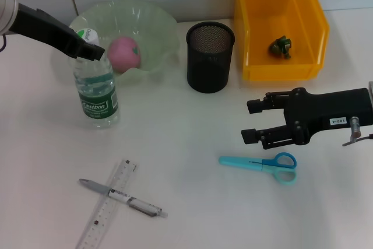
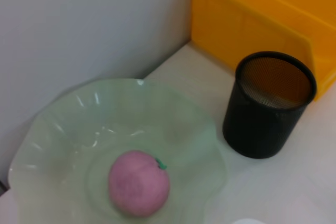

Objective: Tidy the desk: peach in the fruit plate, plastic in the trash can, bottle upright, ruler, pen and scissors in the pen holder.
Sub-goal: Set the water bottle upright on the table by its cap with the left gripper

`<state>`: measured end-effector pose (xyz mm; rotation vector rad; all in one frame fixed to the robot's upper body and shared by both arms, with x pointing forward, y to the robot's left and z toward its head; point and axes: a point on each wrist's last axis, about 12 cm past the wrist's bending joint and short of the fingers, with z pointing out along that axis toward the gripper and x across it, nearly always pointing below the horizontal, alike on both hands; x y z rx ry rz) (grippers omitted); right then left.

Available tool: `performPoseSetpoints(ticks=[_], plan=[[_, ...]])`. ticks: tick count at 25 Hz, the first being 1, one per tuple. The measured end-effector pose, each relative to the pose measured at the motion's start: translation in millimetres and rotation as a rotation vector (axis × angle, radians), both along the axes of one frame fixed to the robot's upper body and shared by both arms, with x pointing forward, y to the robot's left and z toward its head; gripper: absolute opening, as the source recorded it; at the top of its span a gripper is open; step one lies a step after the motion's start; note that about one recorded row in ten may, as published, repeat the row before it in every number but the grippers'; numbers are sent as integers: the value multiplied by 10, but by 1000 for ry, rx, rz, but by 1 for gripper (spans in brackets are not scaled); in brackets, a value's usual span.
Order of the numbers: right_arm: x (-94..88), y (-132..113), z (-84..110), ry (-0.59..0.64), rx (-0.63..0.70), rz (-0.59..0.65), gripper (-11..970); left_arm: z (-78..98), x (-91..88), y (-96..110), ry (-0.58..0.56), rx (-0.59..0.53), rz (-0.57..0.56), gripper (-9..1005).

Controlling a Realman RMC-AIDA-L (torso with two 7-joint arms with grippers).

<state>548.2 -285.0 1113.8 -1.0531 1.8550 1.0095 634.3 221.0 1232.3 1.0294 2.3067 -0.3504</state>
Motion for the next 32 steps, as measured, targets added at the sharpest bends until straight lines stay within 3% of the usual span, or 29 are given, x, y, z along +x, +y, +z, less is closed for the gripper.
performPoseSetpoints(ticks=[32], plan=[[13, -12, 17, 3, -3, -3, 712, -106, -26, 113, -27, -38, 23, 590]])
